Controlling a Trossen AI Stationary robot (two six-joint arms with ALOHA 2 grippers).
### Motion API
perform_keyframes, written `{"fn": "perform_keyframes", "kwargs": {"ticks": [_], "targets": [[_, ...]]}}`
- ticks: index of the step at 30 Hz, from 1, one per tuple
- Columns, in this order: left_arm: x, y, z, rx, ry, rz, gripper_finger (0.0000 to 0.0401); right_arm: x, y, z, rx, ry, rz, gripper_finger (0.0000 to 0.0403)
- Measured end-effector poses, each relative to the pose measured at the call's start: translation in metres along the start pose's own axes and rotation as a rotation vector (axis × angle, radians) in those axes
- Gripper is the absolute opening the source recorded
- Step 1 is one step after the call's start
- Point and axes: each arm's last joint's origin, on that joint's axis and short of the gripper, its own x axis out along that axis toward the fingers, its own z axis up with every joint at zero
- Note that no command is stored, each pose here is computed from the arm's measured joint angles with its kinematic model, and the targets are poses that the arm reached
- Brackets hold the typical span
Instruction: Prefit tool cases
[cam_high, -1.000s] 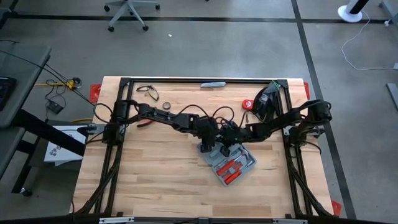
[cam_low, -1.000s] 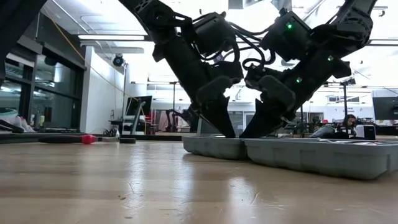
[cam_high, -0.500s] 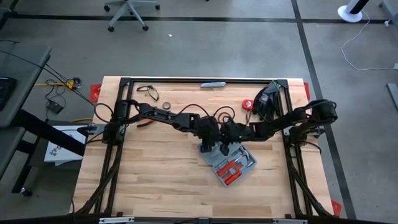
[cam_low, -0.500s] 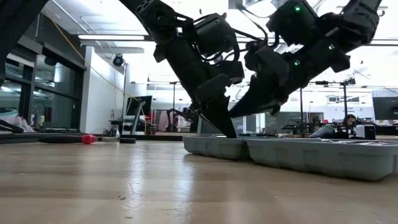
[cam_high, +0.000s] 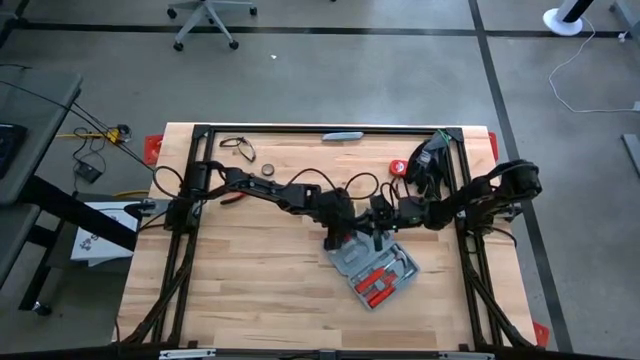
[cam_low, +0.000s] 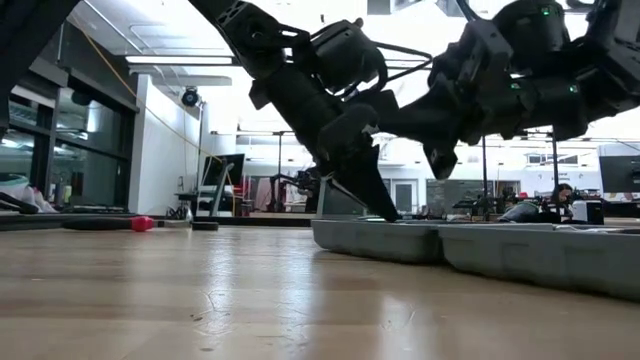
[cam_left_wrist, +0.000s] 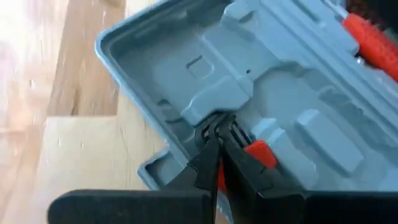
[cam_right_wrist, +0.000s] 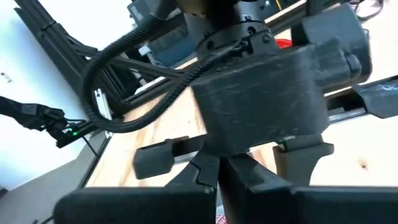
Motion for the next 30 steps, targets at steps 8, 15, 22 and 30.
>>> {"fn": "perform_keyframes", "kwargs": {"ticks": [8,15,22,30], "targets": [[-0.023,0.0,-0.03,-0.036,-0.009,0.073,0.0015,0.0,0.0,0.007,-0.038,-0.061,-0.003,0.0],[-0.075,0.003,-0.041,-0.044,-0.193,0.178,0.0015,0.0,-0.014,0.015,-0.04,-0.082,-0.032,0.0],[-0.089,-0.003,-0.06,-0.101,-0.291,0.126,0.0015,0.01,-0.015,0.019,-0.031,-0.001,-0.019,0.0],[-0.074,-0.024,-0.088,-0.171,-0.194,0.087,0.0015,0.054,-0.006,0.007,-0.141,0.33,-0.155,0.0]]}}
